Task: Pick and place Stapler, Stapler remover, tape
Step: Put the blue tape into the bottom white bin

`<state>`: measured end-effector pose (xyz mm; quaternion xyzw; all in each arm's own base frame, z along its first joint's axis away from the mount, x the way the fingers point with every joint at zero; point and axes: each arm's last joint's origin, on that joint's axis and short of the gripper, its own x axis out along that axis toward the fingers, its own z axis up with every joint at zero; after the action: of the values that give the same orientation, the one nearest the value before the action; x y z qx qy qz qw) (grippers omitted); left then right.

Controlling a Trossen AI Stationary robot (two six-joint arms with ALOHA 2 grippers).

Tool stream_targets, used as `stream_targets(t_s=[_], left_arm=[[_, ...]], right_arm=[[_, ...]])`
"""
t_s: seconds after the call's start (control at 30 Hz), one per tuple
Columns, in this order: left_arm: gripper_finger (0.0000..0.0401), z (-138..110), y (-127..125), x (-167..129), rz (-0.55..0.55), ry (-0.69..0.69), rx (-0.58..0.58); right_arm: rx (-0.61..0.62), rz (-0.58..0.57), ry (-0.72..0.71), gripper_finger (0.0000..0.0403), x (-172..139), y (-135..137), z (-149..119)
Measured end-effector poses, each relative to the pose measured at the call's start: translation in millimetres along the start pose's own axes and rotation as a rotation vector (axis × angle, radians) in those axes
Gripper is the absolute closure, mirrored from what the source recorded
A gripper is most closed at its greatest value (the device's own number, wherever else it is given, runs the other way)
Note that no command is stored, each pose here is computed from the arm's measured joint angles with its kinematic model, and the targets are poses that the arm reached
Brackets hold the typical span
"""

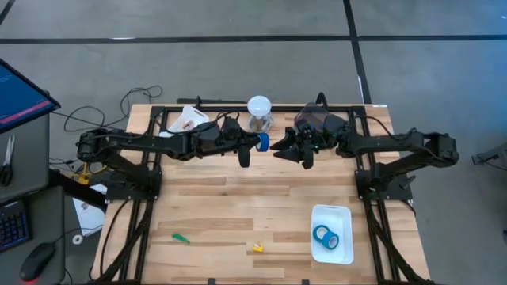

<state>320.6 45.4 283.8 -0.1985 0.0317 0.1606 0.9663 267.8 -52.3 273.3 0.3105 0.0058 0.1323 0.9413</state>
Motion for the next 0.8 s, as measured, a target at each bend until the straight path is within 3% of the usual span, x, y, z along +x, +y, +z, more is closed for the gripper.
stream_targets(t_s=[0.8], left_arm=[[0.0381,-1,2,-1,0.027,0.006,-0.017]], right_arm=[[-0.034,-0.065,-0.020,0.0207,13,-16,18]])
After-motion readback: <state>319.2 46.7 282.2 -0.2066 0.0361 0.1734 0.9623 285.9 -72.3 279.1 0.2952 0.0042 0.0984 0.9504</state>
